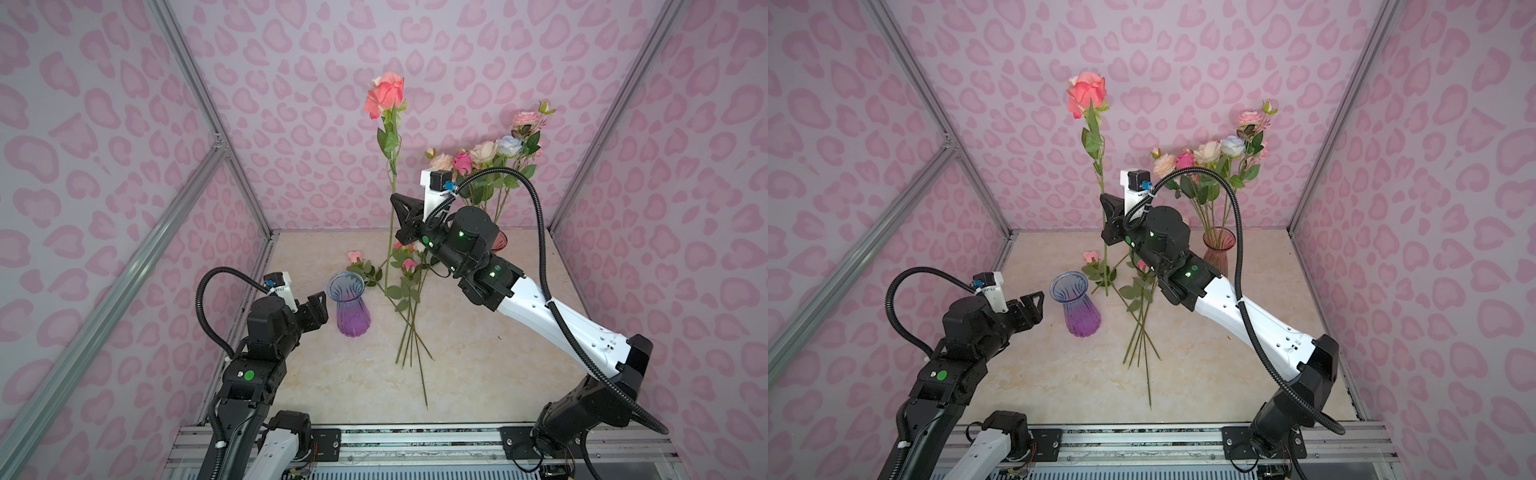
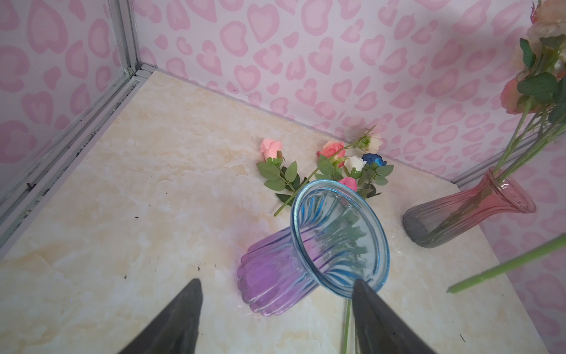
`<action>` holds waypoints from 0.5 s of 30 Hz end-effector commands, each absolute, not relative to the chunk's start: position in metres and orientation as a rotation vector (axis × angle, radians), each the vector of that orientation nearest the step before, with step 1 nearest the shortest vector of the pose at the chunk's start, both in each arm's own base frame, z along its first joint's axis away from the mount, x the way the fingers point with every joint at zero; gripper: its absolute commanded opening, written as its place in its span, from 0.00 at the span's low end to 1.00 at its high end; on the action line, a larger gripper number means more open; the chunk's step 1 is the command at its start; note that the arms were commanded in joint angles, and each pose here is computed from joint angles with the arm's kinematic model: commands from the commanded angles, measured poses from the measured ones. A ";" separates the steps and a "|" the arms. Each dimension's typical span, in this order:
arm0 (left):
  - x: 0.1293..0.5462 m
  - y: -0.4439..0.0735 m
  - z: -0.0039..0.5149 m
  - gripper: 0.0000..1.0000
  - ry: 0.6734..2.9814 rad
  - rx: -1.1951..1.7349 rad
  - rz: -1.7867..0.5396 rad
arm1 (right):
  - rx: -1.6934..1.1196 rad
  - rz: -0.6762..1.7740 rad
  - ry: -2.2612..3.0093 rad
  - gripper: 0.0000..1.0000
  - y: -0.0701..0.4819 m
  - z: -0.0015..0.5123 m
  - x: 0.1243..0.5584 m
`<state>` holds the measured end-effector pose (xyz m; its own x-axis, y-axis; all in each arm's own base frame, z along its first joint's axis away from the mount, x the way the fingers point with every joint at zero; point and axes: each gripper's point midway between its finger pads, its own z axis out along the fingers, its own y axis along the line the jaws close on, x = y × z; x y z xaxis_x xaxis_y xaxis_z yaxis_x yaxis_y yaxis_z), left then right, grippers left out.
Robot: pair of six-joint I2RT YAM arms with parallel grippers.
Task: Arrange the flowers into the vase
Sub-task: 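Pull a single pink rose up out of the bunch with the right gripper, then lower the pink rose stem into the purple vase held by the left gripper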
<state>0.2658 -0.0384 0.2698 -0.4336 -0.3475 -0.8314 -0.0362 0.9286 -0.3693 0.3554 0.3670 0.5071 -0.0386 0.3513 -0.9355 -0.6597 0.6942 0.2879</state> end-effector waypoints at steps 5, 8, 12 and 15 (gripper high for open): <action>0.269 -0.036 0.282 0.78 1.946 -0.276 -0.356 | -0.212 0.950 1.219 0.00 0.389 0.541 0.363; 0.268 -0.036 0.283 0.78 1.943 -0.277 -0.355 | -0.219 0.967 1.237 0.00 0.403 0.533 0.369; 0.268 -0.036 0.284 0.78 1.940 -0.273 -0.358 | -0.239 0.978 1.305 0.00 0.425 0.500 0.380; 0.268 -0.037 0.283 0.78 1.943 -0.272 -0.359 | -0.257 0.976 1.391 0.00 0.443 0.459 0.386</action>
<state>0.2641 -0.0370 0.2728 -0.4215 -0.3497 -0.8367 -0.0366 0.9285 -0.3696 0.3843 0.4296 0.4839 -0.0683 0.4335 -0.8986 -0.7015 0.6195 0.3522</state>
